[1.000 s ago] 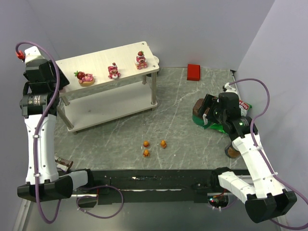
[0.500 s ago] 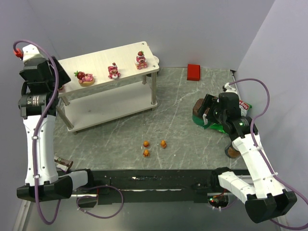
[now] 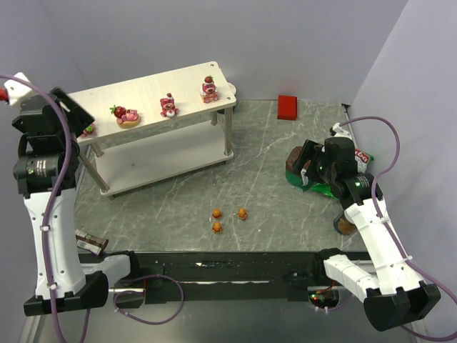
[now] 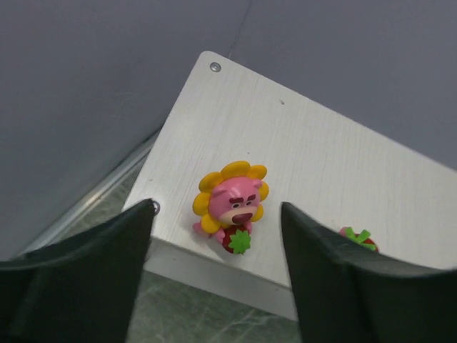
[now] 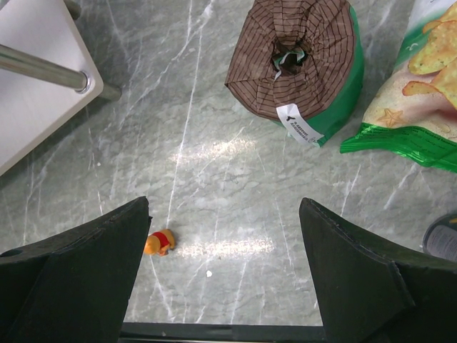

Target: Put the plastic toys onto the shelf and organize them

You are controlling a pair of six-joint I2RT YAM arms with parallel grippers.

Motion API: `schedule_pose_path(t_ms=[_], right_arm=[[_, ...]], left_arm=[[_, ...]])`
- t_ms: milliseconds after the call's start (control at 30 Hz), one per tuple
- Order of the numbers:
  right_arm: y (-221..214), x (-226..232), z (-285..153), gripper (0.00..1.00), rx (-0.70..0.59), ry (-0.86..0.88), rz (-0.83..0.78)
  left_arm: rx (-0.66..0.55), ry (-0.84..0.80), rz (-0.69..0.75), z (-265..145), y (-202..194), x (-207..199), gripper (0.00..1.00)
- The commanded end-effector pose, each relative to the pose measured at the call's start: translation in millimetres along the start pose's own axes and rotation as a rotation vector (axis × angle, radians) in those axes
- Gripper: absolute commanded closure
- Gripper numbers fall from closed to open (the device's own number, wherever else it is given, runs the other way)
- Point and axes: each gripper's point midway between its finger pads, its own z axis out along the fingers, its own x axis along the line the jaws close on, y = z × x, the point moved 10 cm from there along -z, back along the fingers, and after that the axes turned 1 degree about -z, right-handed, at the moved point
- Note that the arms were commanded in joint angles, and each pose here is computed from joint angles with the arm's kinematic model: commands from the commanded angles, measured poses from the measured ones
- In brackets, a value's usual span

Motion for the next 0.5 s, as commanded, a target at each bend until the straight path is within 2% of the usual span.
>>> schedule_pose_path(t_ms=[0, 33, 67, 133, 167, 233, 467], right_arm=[[9, 2, -3, 0.08, -0.050, 0.013, 0.004], [9, 2, -3, 0.08, -0.049, 0.014, 0.004], [8, 2, -2, 0.09, -0.045, 0.015, 0.002], [8, 2, -2, 0.08, -0.046, 0.014, 0.002], [8, 2, -2, 0.08, -0.045, 0.015, 0.003], [7, 1, -1, 0.09, -0.042, 0.014, 0.001], [5, 1, -1, 0.09, -0.039, 0.014, 0.002]], left_arm=[[-0.040, 0.038, -0.167, -31, 20, 4, 0.38], [-0.012, 0.037, -0.172, -34, 16, 6, 0.44], [0.014, 0.028, -0.177, -34, 11, 5, 0.59], [0.080, -0.011, -0.195, -36, 2, 3, 0.74], [0.104, -0.008, -0.197, -35, -2, 3, 0.86], [0.160, -0.004, -0.203, -32, -10, 1, 0.97], [0.222, 0.015, -0.209, -21, -24, 0, 0.99]])
